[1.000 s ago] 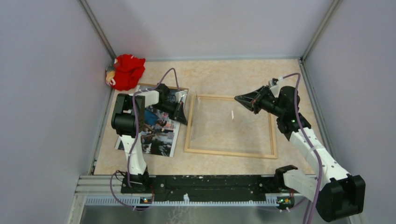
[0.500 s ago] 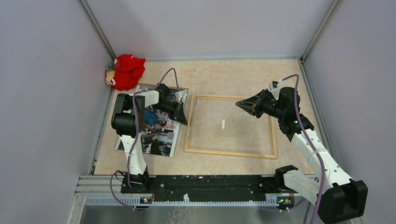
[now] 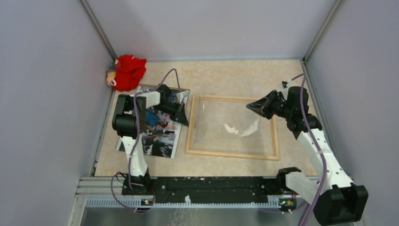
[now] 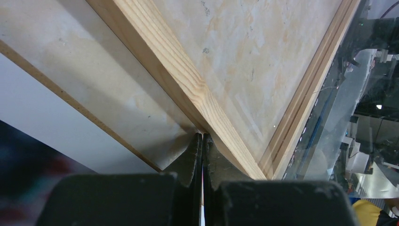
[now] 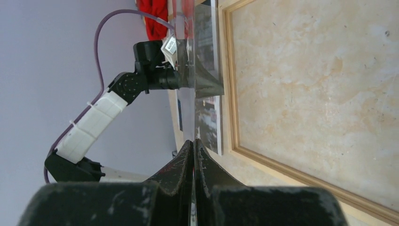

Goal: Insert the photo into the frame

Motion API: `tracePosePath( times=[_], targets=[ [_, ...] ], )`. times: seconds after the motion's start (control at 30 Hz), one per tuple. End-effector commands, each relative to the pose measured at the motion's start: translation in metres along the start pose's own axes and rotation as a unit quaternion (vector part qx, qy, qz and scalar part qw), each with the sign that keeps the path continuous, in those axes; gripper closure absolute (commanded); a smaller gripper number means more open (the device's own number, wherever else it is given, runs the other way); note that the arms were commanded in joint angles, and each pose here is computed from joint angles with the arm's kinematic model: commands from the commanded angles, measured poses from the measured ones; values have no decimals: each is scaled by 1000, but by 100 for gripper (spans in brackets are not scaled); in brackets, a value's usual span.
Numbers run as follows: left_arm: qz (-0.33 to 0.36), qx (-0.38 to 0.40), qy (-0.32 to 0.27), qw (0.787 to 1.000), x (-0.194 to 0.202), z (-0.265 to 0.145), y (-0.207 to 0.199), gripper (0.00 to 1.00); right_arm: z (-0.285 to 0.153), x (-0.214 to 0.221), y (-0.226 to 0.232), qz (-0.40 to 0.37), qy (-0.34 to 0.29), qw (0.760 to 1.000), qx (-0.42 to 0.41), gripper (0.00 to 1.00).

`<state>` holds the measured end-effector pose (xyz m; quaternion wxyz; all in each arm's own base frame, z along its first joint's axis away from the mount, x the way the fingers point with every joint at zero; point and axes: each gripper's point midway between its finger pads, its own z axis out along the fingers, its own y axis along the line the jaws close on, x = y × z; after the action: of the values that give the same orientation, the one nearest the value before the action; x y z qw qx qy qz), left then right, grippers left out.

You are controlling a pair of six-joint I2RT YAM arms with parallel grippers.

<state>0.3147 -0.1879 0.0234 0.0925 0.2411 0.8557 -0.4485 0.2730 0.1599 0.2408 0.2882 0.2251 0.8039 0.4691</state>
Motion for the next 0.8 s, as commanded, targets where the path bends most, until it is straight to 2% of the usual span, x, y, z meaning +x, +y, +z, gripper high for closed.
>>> tracePosePath(
  times=[0.0, 0.43, 0.77],
  targets=[
    [17, 0, -11, 1000, -7, -1, 1, 100, -7, -6, 14, -38, -8, 999, -11, 100],
    [13, 1, -10, 1000, -7, 0, 2, 100, -21, -18, 4, -100, -41, 994, 37, 100],
    [12, 0, -10, 1000, -7, 0, 2, 100, -19, -17, -5, -97, -42, 993, 45, 100]
  ],
)
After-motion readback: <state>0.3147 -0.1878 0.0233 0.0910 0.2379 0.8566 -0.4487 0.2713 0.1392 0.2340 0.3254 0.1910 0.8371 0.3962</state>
